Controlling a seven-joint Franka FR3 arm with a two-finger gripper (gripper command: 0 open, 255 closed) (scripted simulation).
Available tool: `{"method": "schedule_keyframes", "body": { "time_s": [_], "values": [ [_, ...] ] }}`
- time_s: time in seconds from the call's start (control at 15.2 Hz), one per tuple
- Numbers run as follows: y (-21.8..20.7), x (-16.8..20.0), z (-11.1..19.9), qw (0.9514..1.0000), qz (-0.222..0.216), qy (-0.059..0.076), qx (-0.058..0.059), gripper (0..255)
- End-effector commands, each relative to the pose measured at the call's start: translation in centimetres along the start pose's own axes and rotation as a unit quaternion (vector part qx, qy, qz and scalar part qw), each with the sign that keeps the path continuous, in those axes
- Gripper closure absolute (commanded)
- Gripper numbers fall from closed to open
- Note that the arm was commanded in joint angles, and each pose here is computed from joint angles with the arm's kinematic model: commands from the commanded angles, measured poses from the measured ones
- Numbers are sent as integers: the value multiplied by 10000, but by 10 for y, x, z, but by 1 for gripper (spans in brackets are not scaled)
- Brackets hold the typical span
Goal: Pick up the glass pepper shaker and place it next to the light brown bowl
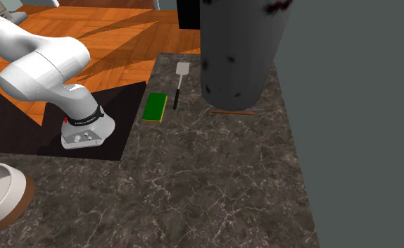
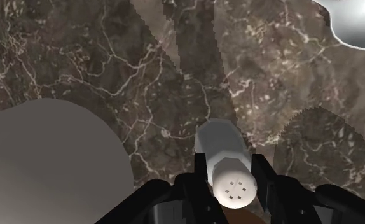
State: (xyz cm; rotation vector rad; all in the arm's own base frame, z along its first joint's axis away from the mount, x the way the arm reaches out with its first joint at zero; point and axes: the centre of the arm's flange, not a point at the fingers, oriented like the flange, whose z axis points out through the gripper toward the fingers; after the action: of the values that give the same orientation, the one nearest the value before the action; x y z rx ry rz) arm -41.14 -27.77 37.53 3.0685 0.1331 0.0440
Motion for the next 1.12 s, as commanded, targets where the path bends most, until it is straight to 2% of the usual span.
{"method": "schedule_keyframes", "body": {
  "time_s": [0.0,0.13,0.2,0.53,0.79,1.06],
  "values": [
    [0,0,0,10000,0,-1,-1,255],
    [0,0,0,10000,0,-1,-1,255],
    [0,0,0,10000,0,-1,-1,0],
    [0,0,0,10000,0,-1,-1,0],
    [0,0,-50,10000,0,-1,-1,0],
    [0,0,-50,10000,0,-1,-1,0]
  ]
}}
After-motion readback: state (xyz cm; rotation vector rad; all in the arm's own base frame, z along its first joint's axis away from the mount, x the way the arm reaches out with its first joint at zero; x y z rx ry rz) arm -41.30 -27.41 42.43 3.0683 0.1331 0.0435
